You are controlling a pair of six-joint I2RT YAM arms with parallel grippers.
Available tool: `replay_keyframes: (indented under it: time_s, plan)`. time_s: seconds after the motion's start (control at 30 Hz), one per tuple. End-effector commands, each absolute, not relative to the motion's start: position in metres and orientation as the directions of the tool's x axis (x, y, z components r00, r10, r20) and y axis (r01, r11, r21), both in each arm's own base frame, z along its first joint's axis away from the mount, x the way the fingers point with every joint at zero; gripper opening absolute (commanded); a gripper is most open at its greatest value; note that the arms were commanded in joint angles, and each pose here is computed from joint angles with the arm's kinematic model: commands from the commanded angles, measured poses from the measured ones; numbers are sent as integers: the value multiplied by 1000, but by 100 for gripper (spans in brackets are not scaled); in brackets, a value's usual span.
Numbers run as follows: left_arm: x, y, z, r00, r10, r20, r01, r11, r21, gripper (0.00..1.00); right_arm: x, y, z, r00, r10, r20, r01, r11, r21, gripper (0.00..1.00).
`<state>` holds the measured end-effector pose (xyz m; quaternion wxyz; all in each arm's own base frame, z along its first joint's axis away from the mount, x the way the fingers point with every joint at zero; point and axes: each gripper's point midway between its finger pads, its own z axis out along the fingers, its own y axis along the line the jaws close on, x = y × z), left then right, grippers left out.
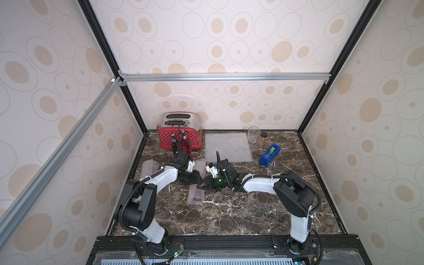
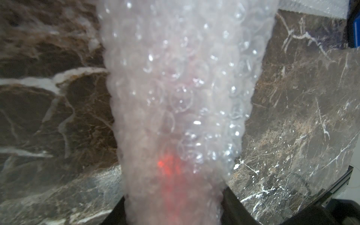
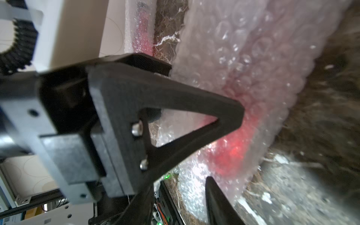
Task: Wrap wine bottles in bubble wrap
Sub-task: Wrap the wine bottle in bubble wrap.
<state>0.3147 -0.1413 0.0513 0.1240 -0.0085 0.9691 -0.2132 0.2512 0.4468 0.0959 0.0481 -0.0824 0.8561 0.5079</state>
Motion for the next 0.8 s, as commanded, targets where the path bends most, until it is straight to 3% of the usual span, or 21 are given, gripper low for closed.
replay_keyframes:
  time_s: [0.0,0.23,0.6,0.67,0.77]
  plan:
    - [320,-135,48,-968,-83,-238,15,923,-384,55,247,460,96,-985,-112,-132,-168,436,884,42]
    - [320,-134,46,-968,-83,-239,14,925,-380,55,245,466,94,-986,-121,-112,-153,415,897,32]
    - [320,-133,45,-967,-84,-240,13,927,-374,54,243,477,105,-983,-139,-119,-162,355,921,37]
    - [321,-133,45,-967,-83,-240,13,927,-374,54,243,478,106,-983,-140,-121,-163,351,922,34]
    - [321,-133,45,-967,-83,-241,13,928,-372,54,243,476,105,-983,-137,-122,-163,356,920,16]
